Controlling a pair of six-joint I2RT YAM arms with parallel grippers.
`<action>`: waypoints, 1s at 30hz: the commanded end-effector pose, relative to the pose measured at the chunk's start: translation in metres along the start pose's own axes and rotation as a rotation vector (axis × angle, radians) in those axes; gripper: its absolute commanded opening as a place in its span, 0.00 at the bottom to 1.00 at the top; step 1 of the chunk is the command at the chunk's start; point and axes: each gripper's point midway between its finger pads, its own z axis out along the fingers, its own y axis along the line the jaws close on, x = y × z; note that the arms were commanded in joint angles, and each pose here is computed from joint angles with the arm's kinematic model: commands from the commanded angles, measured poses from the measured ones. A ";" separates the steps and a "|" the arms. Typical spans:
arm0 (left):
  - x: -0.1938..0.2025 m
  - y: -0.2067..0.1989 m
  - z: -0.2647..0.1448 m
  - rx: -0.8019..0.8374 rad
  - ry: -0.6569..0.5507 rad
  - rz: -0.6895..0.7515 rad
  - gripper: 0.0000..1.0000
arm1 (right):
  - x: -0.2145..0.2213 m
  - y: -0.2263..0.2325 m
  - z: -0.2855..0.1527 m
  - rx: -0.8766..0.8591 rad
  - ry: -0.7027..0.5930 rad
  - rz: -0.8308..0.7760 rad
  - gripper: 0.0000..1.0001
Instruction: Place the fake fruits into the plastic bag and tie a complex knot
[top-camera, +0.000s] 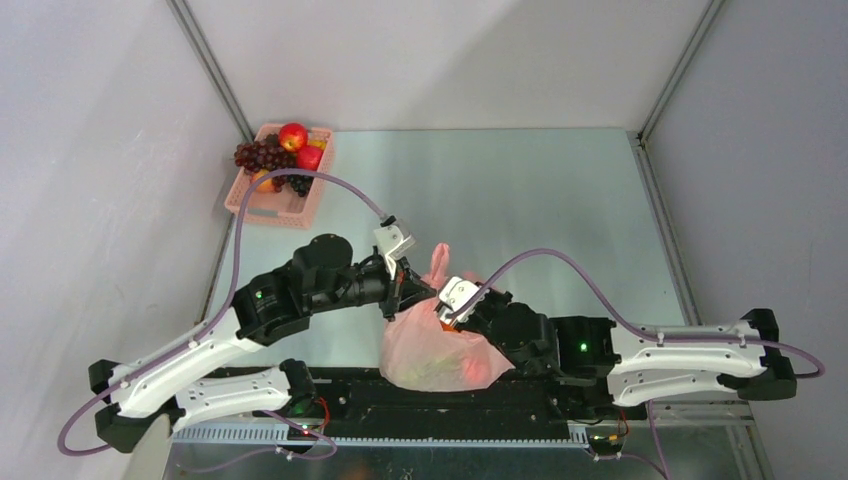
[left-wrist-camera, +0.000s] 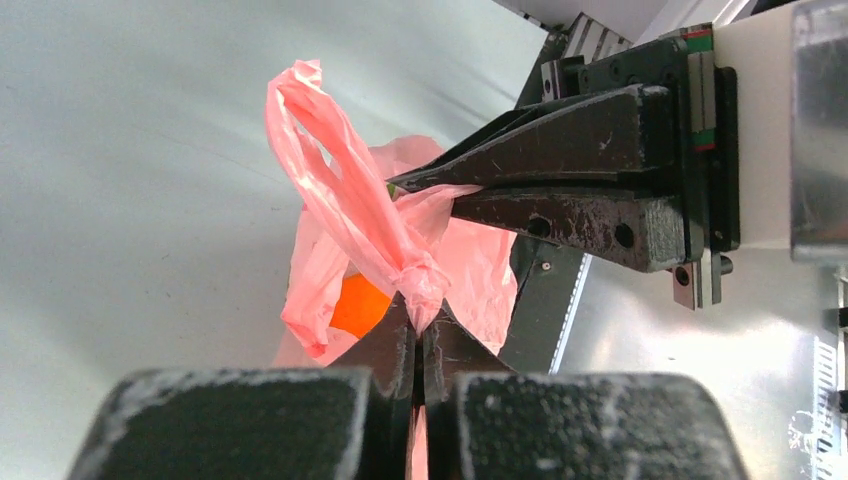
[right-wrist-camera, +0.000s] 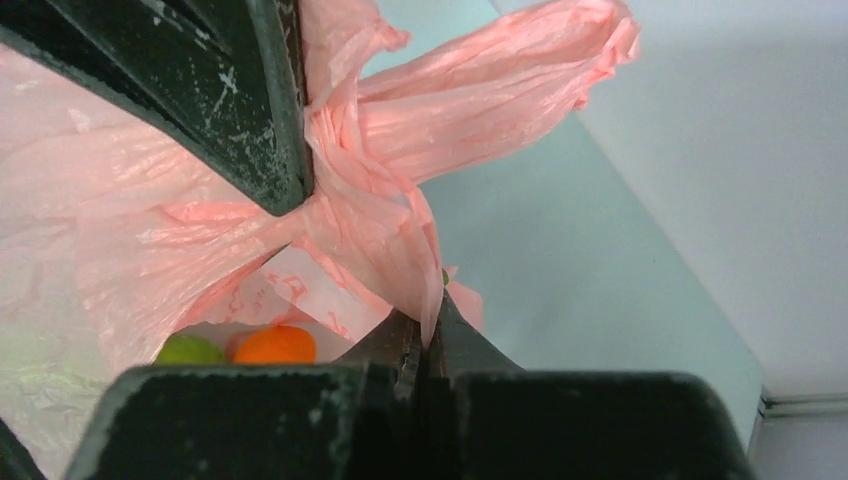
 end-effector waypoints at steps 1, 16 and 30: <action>-0.017 -0.008 -0.006 0.044 -0.077 0.058 0.00 | -0.007 -0.006 -0.008 -0.033 -0.037 0.077 0.14; -0.001 -0.013 0.000 0.144 -0.078 0.251 0.00 | -0.074 -0.030 -0.070 -0.460 -0.255 0.590 0.93; 0.018 -0.017 0.007 0.202 -0.068 0.275 0.00 | -0.085 -0.043 -0.027 -0.582 -0.138 0.919 0.70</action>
